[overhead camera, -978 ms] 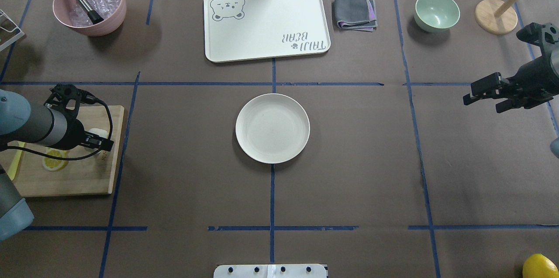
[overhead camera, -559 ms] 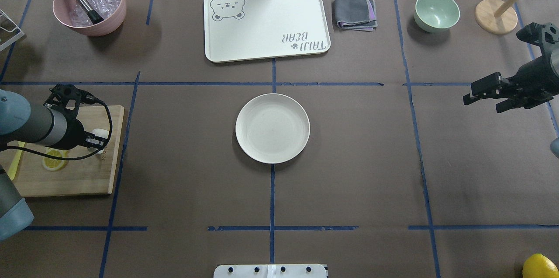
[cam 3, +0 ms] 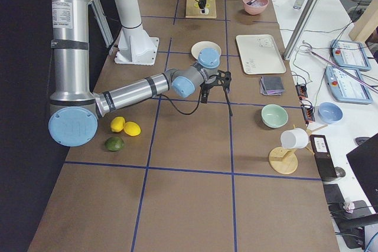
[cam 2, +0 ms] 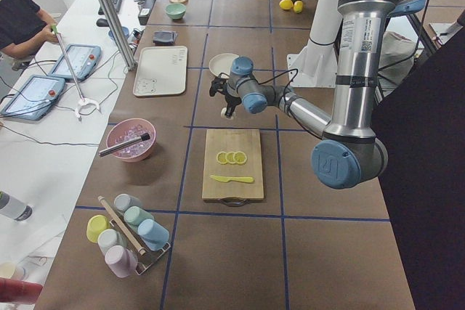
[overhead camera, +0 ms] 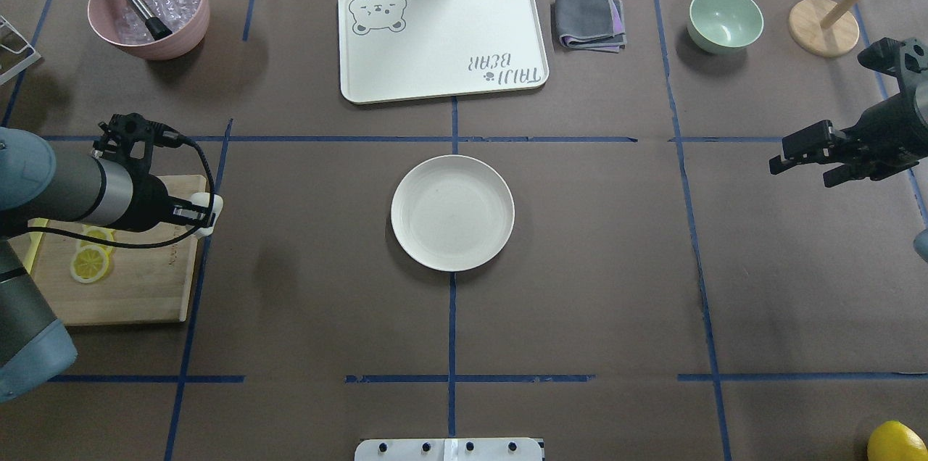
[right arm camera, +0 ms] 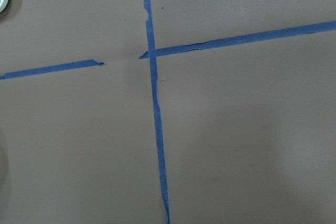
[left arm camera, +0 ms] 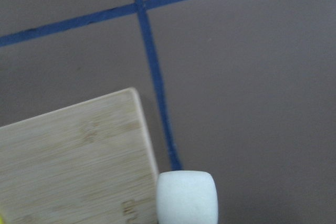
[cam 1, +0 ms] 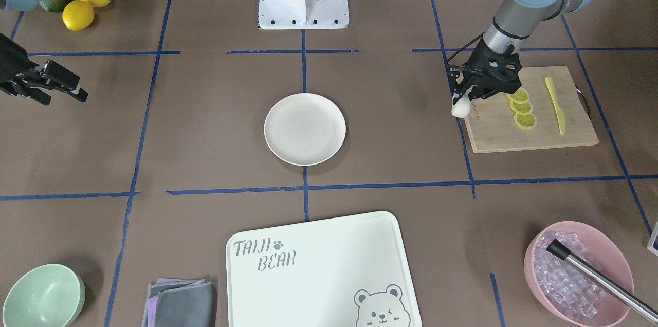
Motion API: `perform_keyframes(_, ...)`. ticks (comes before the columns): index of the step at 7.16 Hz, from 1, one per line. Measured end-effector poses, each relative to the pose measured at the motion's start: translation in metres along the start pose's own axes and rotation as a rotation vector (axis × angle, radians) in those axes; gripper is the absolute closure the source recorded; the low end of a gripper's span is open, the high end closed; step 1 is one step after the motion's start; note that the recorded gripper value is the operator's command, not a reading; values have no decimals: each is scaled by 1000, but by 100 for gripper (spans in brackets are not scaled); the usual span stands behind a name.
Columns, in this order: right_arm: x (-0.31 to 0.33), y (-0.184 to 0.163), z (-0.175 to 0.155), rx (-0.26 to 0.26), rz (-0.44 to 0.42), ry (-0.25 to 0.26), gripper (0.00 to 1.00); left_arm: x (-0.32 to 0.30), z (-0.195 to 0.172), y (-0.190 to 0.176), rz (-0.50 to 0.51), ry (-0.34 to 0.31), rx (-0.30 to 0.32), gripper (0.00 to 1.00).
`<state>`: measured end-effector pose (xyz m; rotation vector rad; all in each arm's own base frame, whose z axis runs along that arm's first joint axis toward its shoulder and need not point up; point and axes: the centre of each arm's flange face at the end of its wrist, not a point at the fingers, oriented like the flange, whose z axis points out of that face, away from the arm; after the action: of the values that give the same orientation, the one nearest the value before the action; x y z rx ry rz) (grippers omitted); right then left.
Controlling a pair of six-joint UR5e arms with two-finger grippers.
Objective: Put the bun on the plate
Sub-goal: 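Carry the white bun with the left gripper over the white plate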
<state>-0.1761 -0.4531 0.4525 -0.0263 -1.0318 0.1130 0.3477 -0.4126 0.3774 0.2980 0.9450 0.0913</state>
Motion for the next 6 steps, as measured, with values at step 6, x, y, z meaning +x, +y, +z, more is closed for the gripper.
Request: perform_keyframes(6, 4, 3, -1, -1, 4, 1, 0, 287, 46, -20, -182, 64, 28, 70)
